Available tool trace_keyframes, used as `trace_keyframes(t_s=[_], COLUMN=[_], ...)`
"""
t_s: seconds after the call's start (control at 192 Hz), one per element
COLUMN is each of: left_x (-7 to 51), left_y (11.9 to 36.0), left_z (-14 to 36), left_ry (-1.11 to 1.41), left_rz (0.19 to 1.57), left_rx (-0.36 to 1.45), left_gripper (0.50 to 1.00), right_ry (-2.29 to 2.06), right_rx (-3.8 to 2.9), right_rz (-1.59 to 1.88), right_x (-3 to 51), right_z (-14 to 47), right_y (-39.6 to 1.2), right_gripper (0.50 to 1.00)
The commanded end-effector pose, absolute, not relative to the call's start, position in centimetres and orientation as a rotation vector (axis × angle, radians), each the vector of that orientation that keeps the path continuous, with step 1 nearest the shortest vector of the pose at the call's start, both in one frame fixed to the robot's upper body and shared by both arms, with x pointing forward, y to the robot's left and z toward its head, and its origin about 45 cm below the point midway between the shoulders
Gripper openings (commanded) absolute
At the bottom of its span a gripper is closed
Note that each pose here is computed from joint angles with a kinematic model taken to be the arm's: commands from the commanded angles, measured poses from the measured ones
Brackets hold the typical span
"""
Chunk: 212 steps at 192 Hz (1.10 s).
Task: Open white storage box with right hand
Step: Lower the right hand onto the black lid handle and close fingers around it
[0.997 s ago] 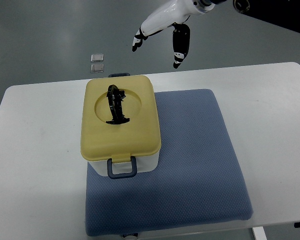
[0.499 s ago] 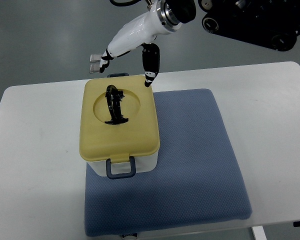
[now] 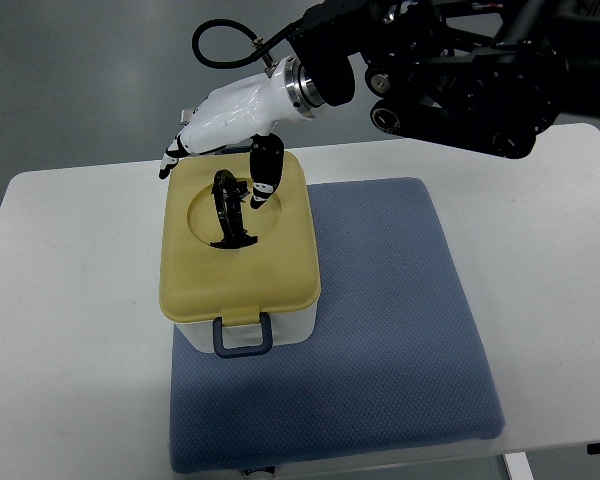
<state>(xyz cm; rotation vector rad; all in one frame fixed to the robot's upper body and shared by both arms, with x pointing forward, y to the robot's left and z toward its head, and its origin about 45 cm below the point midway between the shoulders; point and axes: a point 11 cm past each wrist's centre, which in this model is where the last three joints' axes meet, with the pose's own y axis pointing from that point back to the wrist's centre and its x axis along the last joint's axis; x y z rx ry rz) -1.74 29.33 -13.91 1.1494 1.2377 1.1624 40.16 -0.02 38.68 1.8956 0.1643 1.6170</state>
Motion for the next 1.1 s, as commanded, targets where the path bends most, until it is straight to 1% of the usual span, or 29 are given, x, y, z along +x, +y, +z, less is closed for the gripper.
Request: trace_keyframes(t_s=[0.0,0.54,0.592,0.655,0.691,0.748,0.779,0.795,0.8,0.805,0.81,0.816,0.826,0.852,0.857,0.862,0.878,0.883,0.888,0.894,0.899,0.904,0.909,0.914,0.919,0.925,0.93,0.935,1.096], left_x=[-1.7,-1.7,-1.7,-1.7,-1.7,-1.7,-1.7,-1.7,-1.7,-1.7,-1.7,-1.7,-1.7,-1.7,-1.7,-1.7,-1.7,-1.7,-1.7,-1.7,-1.7,-1.7,-1.7,-1.7,-1.7,-1.7,-1.7,-1.7,-1.7], left_y=[29.4,29.4,29.4,29.4,29.4,29.4,29.4,29.4,29.4,29.4,29.4,29.4,29.4,29.4,29.4,29.4,29.4,29.4,29.4,29.4,29.4,29.4,29.4,29.4,29.4,29.4,29.4,29.4,29.4], left_z=[-13.9,-13.9,-13.9,-13.9,-13.9,-13.9,-13.9,-13.9,-13.9,-13.9,-13.9,-13.9,-13.9,-13.9,-13.9,-13.9,-13.9,-13.9,-13.9,-13.9,-13.9,-13.9,-13.9,-13.9,-13.9,-13.9,-13.9,-13.9,-13.9], left_ry=[1.237,1.237,1.237,1.237,1.237,1.237,1.237,1.237,1.237,1.237,1.237,1.237,1.237,1.237,1.237,1.237,1.237,1.237,1.237,1.237,1.237,1.237,1.237,1.237,1.237,1.237,1.237,1.237,1.237], left_rz=[1.163,1.163,1.164,1.165,1.164,1.164,1.164,1.164,1.164,1.164,1.164,1.164,1.164,1.164,1.164,1.164,1.164,1.164,1.164,1.164,1.164,1.164,1.164,1.164,1.164,1.164,1.164,1.164,1.164], left_rx=[1.150,1.150,1.151,1.150,1.151,1.151,1.151,1.151,1.151,1.151,1.151,1.151,1.151,1.151,1.151,1.151,1.151,1.151,1.151,1.151,1.151,1.151,1.151,1.151,1.151,1.151,1.151,1.151,1.151], left_gripper=[1.000,1.000,1.000,1.000,1.000,1.000,1.000,1.000,1.000,1.000,1.000,1.000,1.000,1.000,1.000,1.000,1.000,1.000,1.000,1.000,1.000,1.000,1.000,1.000,1.000,1.000,1.000,1.000,1.000], right_ry=[0.158,0.139,0.141,0.143,0.143,0.141,0.137,0.135,0.135,0.135,0.135,0.135,0.135,0.135,0.135,0.135,0.135,0.135,0.135,0.135,0.135,0.136,0.136,0.135,0.135,0.138,0.138,0.137,0.138], right_rx=[1.900,1.922,1.920,1.915,1.912,1.909,1.910,1.911,1.911,1.913,1.913,1.913,1.913,1.912,1.912,1.912,1.912,1.912,1.912,1.911,1.911,1.909,1.909,1.907,1.907,1.906,1.906,1.904,1.893], right_rz=[1.616,1.616,1.614,1.613,1.616,1.618,1.622,1.625,1.625,1.625,1.625,1.625,1.625,1.627,1.627,1.627,1.627,1.627,1.627,1.628,1.628,1.629,1.629,1.629,1.629,1.631,1.631,1.631,1.644], right_x=[40.2,40.3,40.3,40.4,40.4,40.4,40.4,40.4,40.4,40.4,40.4,40.4,40.4,40.4,40.4,40.4,40.4,40.4,40.4,40.4,40.4,40.4,40.4,40.5,40.5,40.4,40.4,40.5,40.5], right_z=[38.1,36.2,36.0,35.7,35.6,35.4,35.4,35.4,35.4,35.4,35.4,35.4,35.4,35.3,35.3,35.3,35.3,35.3,35.3,35.3,35.3,35.3,35.3,35.3,35.3,35.3,35.3,35.3,35.6], right_y=[-0.1,-0.2,-0.3,-0.4,-0.4,-0.5,-0.5,-0.5,-0.5,-0.5,-0.5,-0.5,-0.5,-0.5,-0.5,-0.5,-0.5,-0.5,-0.5,-0.5,-0.5,-0.5,-0.5,-0.6,-0.6,-0.5,-0.5,-0.6,-0.5], right_gripper=[0.924,0.909,0.899,0.866,0.862,0.823,0.782,0.746,0.746,0.727,0.727,0.713,0.713,0.666,0.666,0.650,0.635,0.617,0.617,0.597,0.596,0.574,0.574,0.550,0.549,0.527,0.527,0.505,0.500])
